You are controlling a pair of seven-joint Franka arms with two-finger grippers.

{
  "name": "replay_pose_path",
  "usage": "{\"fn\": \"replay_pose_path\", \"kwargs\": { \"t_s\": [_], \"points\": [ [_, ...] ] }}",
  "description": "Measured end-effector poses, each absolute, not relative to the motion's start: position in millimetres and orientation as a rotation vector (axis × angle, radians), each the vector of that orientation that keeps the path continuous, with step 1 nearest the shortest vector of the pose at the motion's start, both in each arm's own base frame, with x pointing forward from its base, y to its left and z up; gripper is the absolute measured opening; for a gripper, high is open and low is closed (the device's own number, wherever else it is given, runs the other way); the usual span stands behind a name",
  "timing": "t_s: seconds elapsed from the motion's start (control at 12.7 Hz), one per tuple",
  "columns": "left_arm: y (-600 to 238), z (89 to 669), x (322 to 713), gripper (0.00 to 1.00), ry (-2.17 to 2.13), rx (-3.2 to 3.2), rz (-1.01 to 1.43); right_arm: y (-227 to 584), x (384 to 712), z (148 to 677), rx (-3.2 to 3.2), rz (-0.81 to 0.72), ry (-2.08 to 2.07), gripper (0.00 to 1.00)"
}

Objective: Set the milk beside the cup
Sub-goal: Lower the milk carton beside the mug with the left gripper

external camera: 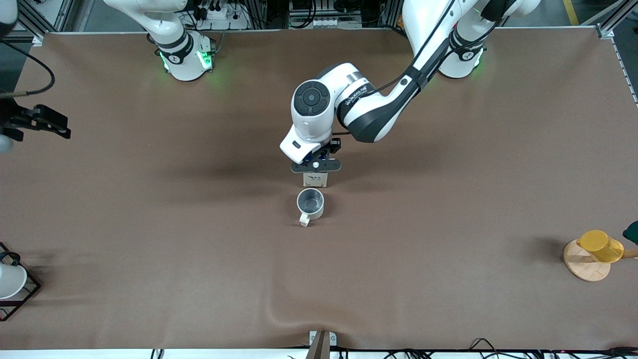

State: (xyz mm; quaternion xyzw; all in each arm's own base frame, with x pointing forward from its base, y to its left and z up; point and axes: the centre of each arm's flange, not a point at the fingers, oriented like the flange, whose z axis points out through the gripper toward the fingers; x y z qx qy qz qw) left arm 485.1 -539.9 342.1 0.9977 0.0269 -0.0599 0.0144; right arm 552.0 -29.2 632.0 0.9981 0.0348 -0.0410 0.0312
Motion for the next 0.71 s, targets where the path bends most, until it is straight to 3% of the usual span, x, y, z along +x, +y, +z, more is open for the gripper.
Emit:
{"fn": "replay_pose_path", "kwargs": {
  "t_s": [0.47, 0.71],
  "points": [
    [-541, 330, 493, 0.54, 0.129, 3.084, -0.163, -22, 543, 658, 3.114, -0.139, 0.106, 1.0],
    [-541, 330, 494, 0.86, 0.128, 3.083, -0.162, -21, 541, 658, 3.121, -0.155, 0.107, 1.0]
  ]
}}
